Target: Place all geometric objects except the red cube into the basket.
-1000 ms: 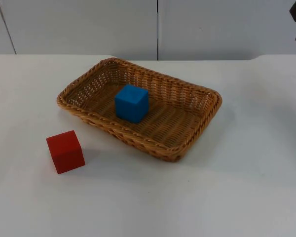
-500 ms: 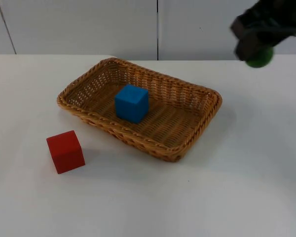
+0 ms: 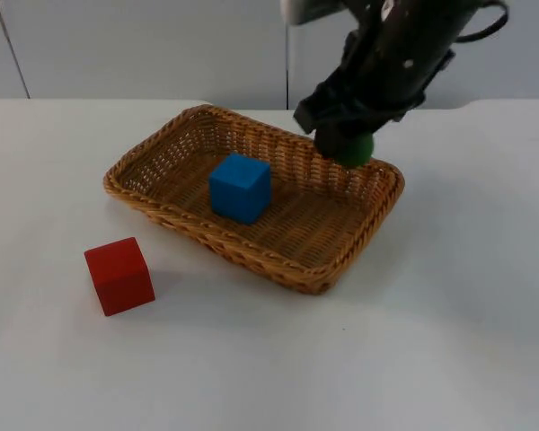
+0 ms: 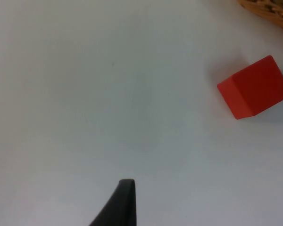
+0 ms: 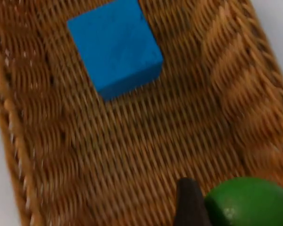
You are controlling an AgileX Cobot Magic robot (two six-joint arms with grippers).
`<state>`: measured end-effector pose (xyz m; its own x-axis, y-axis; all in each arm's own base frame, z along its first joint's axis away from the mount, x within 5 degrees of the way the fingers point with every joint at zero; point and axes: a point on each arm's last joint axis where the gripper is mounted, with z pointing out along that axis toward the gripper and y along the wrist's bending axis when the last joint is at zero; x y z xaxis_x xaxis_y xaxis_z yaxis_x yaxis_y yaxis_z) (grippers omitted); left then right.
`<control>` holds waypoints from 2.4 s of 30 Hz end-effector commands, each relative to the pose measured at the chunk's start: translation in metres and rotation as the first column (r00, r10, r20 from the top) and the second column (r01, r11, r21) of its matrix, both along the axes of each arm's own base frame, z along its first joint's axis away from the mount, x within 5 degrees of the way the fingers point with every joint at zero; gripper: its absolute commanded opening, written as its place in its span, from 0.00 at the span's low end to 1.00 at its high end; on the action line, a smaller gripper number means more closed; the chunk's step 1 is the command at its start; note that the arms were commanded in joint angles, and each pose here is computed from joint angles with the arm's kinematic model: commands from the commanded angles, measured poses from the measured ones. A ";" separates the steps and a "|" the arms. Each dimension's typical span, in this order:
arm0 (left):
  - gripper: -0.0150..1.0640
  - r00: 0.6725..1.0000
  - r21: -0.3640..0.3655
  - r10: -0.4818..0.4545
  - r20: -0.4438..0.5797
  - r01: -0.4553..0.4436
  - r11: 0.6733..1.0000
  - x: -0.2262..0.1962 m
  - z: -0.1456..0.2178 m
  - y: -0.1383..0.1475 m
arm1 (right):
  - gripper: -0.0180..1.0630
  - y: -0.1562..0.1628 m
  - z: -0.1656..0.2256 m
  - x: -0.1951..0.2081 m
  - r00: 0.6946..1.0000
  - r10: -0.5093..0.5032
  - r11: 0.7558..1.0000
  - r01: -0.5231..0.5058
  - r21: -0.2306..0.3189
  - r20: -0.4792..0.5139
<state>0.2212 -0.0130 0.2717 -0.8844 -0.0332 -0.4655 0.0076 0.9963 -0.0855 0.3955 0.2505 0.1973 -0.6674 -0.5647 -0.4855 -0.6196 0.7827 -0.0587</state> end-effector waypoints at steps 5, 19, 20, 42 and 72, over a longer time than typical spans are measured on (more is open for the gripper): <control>0.99 1.000 0.004 0.003 0.008 -0.003 1.000 -0.001 0.000 0.001 | 0.15 0.012 -0.024 0.009 1.000 -0.006 0.999 0.005 0.050 0.017; 0.99 1.000 0.007 0.002 0.009 -0.002 1.000 -0.001 0.000 0.001 | 0.71 0.015 -0.036 0.008 0.999 -0.033 0.996 0.036 0.079 -0.036; 0.99 1.000 0.007 0.002 0.009 -0.002 1.000 -0.001 0.000 0.001 | 0.71 0.015 -0.035 0.008 0.999 -0.033 0.996 0.036 0.082 -0.035; 0.99 1.000 0.002 0.003 0.008 -0.003 1.000 -0.001 0.000 0.001 | 0.71 -0.044 0.196 -0.085 0.962 -0.017 0.966 -0.056 0.254 0.274; 0.99 0.808 -0.001 -0.018 0.589 0.023 1.000 -0.185 0.057 0.005 | 0.71 -0.176 0.178 -0.288 0.883 -0.081 0.922 -0.111 0.372 0.463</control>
<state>0.0424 -0.0075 0.3313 -0.4452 -0.0194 -0.8952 0.0770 0.9952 -0.0598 0.1141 0.0792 0.3777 -0.3209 -0.2801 -0.9048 -0.6031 0.7970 -0.0328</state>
